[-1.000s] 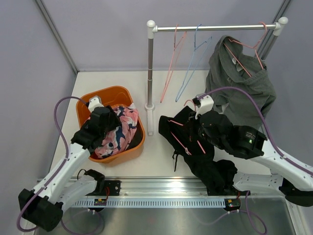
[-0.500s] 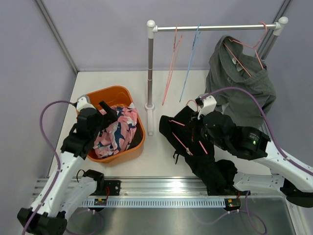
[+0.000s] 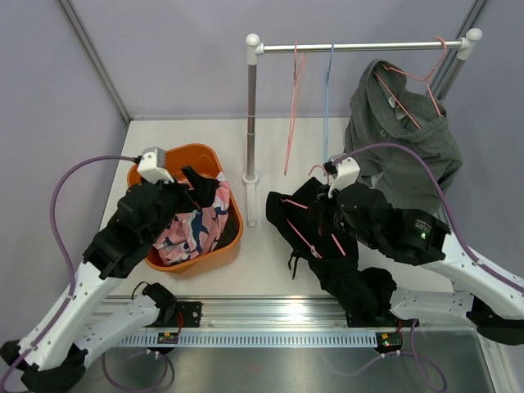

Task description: Remove the shorts from the hanger

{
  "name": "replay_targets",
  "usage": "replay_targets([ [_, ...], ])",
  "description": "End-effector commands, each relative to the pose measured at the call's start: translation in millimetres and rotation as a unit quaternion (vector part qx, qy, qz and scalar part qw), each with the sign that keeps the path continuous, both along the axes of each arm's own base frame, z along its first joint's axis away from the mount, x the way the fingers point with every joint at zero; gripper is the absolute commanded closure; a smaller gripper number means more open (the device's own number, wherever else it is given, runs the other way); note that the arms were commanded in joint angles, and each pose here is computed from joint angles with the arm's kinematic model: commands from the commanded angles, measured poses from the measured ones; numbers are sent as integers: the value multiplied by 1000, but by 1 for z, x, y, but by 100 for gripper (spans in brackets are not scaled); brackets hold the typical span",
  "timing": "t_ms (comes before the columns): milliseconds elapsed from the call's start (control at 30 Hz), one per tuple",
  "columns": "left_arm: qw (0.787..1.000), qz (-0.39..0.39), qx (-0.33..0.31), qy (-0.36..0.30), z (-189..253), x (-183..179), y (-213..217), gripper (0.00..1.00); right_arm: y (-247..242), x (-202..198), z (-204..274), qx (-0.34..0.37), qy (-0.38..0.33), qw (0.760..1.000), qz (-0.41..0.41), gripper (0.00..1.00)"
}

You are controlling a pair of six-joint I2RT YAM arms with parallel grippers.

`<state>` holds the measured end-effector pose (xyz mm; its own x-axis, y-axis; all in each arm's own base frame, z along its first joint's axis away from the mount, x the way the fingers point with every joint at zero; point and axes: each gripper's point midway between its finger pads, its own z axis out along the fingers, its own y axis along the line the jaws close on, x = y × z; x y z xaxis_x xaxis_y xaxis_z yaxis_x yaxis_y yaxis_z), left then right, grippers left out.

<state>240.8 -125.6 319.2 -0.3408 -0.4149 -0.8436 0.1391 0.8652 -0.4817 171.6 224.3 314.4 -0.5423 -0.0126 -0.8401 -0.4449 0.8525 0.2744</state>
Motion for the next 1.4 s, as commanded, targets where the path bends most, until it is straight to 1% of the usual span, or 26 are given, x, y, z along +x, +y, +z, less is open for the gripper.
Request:
replay_targets([
  [0,999,-29,11,-14,12,-1,-34,1,7,7,33,37,-31,999,-7,100],
  [33,998,-62,13,-11,9,-10,-55,1,7,7,34,37,-31,999,-8,100],
  [100,997,-72,14,-17,11,-13,-74,1,9,8,33,34,-30,999,-9,100],
  [133,995,-98,24,-10,3,-21,-96,1,9,8,33,34,-29,999,-9,100],
  [167,995,-95,25,-14,4,-20,-103,1,10,9,34,34,-29,999,-9,100],
  [233,992,-119,25,-15,5,-28,-122,1,10,9,33,32,-28,999,-10,100],
  [367,989,-145,34,-15,1,-31,-156,1,10,9,34,32,-26,999,-11,100],
  [500,986,-163,42,-16,-1,-36,-178,1,9,9,32,28,-25,999,-14,100],
  [633,985,-169,46,-11,-9,-37,-189,1,9,9,30,27,-23,999,-14,100],
  [733,985,-166,55,0,-19,-35,-193,5,9,9,31,27,-23,999,-14,100],
  [767,985,-163,60,4,-22,-34,-192,10,7,9,31,26,-24,999,-14,100],
  [867,986,-151,67,9,-29,-31,-190,15,4,8,37,30,-29,999,-17,100],
  [967,987,-148,69,9,-31,-30,-191,23,1,7,41,33,-31,999,-18,100],
  [1000,987,-148,70,8,-31,-30,-192,30,1,7,41,34,-31,999,-17,100],
  [1067,986,-146,76,8,-34,-27,-194,37,1,6,42,34,-31,999,-16,100],
  [1100,986,-146,80,5,-32,-26,-195,42,1,6,41,34,-30,999,-16,100],
  [1133,986,-144,84,6,-33,-25,-195,54,1,6,42,35,-30,999,-14,100],
  [1200,985,-141,97,6,-37,-22,-197,66,-1,5,42,36,-30,999,-16,100],
  [1233,986,-138,97,5,-36,-20,-197,76,-2,4,42,37,-30,999,-16,100],
  [1300,986,-132,103,6,-38,-15,-196,86,-6,3,44,39,-31,999,-16,100],
  [1333,987,-126,103,6,-37,-12,-193,94,-6,2,45,42,-32,999,-15,100],
  [1367,988,-115,102,7,-36,-6,-188,97,-7,0,45,44,-30,998,-13,100],
])
